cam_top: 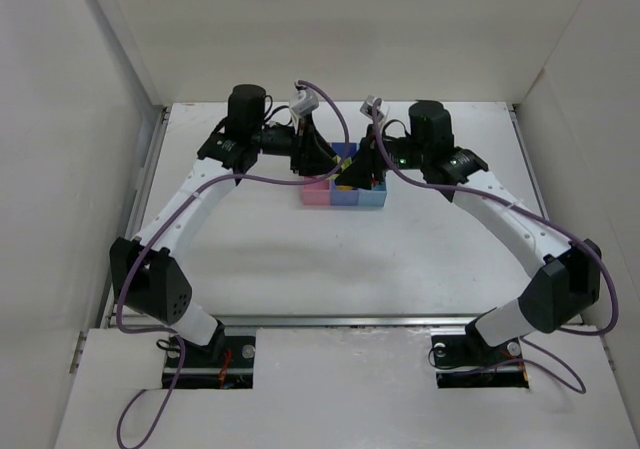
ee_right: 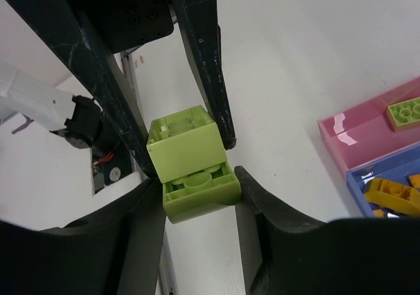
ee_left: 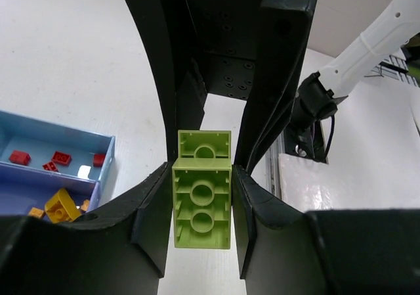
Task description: Sort the legos into containers by color
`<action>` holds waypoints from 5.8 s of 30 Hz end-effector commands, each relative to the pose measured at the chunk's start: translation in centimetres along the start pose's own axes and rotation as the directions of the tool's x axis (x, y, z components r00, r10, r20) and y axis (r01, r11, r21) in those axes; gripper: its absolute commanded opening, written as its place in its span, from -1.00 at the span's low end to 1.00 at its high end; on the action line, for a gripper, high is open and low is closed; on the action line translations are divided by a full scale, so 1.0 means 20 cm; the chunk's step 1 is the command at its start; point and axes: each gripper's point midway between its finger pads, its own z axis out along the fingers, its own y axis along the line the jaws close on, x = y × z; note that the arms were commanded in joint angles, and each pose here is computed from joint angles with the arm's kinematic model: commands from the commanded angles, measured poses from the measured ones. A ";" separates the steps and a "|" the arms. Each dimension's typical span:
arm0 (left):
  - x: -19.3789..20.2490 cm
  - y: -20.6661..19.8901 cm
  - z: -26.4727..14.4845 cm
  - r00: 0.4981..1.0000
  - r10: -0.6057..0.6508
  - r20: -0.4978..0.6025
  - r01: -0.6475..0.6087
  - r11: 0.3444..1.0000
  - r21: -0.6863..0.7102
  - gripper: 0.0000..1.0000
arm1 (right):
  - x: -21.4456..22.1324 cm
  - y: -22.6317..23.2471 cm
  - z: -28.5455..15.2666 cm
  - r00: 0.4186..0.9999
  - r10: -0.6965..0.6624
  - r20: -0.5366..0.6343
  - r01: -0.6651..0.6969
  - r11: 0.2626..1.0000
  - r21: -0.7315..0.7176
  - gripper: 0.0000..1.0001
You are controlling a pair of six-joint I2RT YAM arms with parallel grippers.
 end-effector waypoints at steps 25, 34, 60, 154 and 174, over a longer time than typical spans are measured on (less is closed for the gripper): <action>0.12 0.74 -0.19 0.995 -0.076 -0.066 0.017 0.770 -0.637 -1.00 | 0.16 -0.29 -0.15 0.998 0.069 -0.004 -0.063 0.933 0.355 -1.00; 0.38 1.07 -0.17 0.979 -0.156 -0.130 -0.010 0.601 -0.799 -0.99 | 0.13 -0.31 -0.22 0.998 0.060 0.018 -0.063 0.913 0.403 -1.00; 0.65 1.15 -0.04 0.929 -0.360 -0.086 0.157 0.595 -0.788 0.47 | 0.11 -0.29 -0.25 0.999 0.048 -0.009 -0.040 0.918 0.395 -1.00; 1.29 0.45 0.25 0.397 0.543 -0.740 -0.576 0.775 0.260 0.25 | 0.76 -0.49 -0.45 0.878 0.419 -0.232 -0.147 0.698 0.701 0.74; 0.66 0.45 0.11 0.777 0.162 -0.608 -0.423 0.850 -0.315 -1.00 | 0.56 -0.36 -0.32 0.876 0.476 -0.071 -0.373 0.764 0.527 0.37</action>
